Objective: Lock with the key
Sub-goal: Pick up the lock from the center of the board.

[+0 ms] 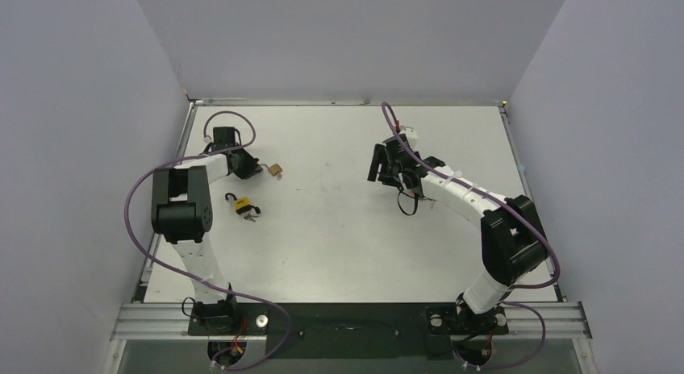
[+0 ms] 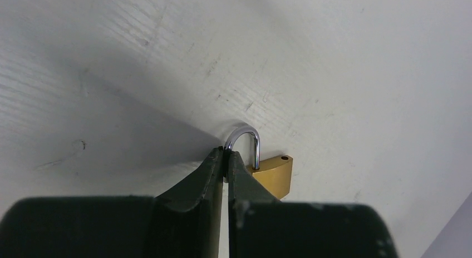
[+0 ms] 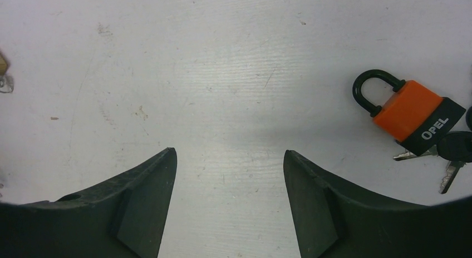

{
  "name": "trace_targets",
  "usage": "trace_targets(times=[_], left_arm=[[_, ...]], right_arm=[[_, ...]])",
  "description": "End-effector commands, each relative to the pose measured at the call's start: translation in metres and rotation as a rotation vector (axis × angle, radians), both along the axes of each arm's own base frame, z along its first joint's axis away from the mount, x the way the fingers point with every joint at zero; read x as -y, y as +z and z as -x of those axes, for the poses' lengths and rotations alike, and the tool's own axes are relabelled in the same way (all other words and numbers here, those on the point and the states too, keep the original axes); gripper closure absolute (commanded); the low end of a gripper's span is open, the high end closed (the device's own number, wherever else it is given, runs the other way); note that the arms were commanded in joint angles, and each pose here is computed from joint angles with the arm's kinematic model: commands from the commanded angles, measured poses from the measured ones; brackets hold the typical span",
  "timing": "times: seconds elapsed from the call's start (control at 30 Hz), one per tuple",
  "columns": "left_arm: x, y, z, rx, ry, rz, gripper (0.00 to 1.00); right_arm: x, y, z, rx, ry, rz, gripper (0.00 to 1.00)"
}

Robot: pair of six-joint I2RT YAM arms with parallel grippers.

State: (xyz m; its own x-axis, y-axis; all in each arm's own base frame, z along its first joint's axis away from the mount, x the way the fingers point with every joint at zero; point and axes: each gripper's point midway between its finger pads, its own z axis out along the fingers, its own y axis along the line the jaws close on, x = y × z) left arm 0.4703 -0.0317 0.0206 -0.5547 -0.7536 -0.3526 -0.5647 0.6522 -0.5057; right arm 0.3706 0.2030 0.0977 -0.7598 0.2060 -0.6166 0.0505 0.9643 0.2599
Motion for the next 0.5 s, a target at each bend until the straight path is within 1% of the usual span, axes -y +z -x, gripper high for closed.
trace_targets(times=[0.0, 0.07, 0.1, 0.27, 0.3, 0.33, 0.43, 0.47], left_arm=[[0.025, 0.034, -0.003, 0.103, -0.113, 0.047, 1.00], [0.032, 0.045, 0.000, 0.127, -0.146, 0.058, 1.00], [0.048, 0.050, 0.004, 0.136, -0.187, 0.065, 1.00], [0.091, 0.086, 0.027, 0.221, -0.368, 0.103, 1.00], [0.100, 0.087, 0.034, 0.226, -0.406, 0.111, 1.00], [0.109, 0.101, 0.038, 0.269, -0.459, 0.127, 1.00], [0.134, 0.124, 0.057, 0.336, -0.591, 0.162, 1.00], [0.144, 0.140, 0.066, 0.377, -0.652, 0.173, 1.00]], right_arm=[[-0.027, 0.027, -0.012, 0.097, 0.095, -0.028, 0.34], [-0.039, 0.034, -0.011, 0.123, 0.153, -0.026, 0.34], [-0.043, 0.036, -0.010, 0.134, 0.183, -0.016, 0.34], [-0.082, 0.048, -0.002, 0.177, 0.365, -0.029, 0.35], [-0.087, 0.050, -0.001, 0.189, 0.397, -0.030, 0.35], [-0.093, 0.052, 0.003, 0.186, 0.436, -0.052, 0.36], [-0.102, 0.063, 0.012, 0.219, 0.527, -0.086, 0.37], [-0.106, 0.072, 0.018, 0.236, 0.562, -0.115, 0.37]])
